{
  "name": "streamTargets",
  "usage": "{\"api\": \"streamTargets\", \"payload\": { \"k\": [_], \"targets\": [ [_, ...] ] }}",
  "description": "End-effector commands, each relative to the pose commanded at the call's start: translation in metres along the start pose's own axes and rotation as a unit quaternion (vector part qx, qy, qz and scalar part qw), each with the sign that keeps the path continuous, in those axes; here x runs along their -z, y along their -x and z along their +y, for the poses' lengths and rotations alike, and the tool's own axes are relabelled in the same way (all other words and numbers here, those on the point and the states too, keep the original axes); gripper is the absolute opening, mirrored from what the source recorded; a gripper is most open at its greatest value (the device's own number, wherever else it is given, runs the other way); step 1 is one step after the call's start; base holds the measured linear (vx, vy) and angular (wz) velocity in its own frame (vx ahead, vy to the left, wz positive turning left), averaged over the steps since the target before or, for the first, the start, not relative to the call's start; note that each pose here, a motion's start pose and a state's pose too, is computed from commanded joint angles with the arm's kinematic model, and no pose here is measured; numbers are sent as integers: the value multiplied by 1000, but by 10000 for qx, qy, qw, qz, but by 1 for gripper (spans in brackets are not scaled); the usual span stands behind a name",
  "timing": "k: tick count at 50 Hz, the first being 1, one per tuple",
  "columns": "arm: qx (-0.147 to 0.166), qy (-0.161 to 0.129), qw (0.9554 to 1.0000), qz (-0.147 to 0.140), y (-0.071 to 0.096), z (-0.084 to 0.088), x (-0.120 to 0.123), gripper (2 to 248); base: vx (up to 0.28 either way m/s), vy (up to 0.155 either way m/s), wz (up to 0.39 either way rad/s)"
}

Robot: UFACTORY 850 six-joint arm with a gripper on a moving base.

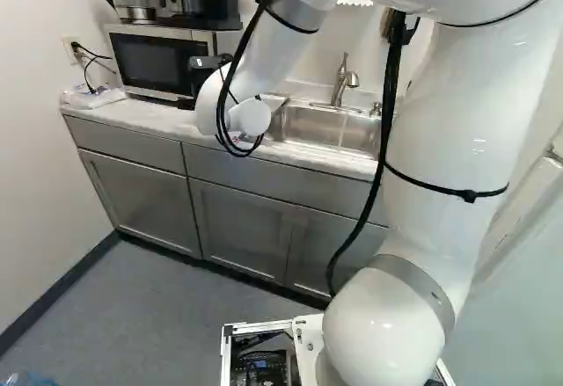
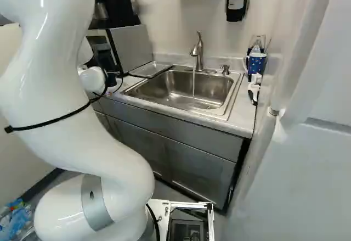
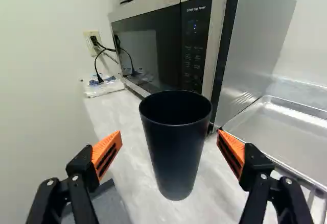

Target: Rinse the cup and place it in the tray

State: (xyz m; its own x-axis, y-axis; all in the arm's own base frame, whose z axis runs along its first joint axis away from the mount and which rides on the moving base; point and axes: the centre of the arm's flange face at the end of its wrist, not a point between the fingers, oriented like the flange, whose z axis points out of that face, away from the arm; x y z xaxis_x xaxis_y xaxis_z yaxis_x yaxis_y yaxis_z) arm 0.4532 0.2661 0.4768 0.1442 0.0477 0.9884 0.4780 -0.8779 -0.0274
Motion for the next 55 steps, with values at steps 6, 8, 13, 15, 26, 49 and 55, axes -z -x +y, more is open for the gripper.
{"api": "streamTargets", "payload": {
  "k": [6, 8, 13, 15, 26, 49, 55],
  "targets": [
    [0, 0, 10000, 0, 0, 0, 0, 247, 0, 0, 0],
    [0, 0, 10000, 0, 0, 0, 0, 247, 0, 0, 0],
    [0, 0, 10000, 0, 0, 0, 0, 247, 0, 0, 0],
    [0, 0, 10000, 0, 0, 0, 0, 247, 0, 0, 0],
    [0, 0, 10000, 0, 0, 0, 0, 247, 0, 0, 0],
    [0, 0, 10000, 0, 0, 0, 0, 247, 0, 0, 0],
    [0, 0, 10000, 0, 0, 0, 0, 247, 0, 0, 0]
  ]
}}
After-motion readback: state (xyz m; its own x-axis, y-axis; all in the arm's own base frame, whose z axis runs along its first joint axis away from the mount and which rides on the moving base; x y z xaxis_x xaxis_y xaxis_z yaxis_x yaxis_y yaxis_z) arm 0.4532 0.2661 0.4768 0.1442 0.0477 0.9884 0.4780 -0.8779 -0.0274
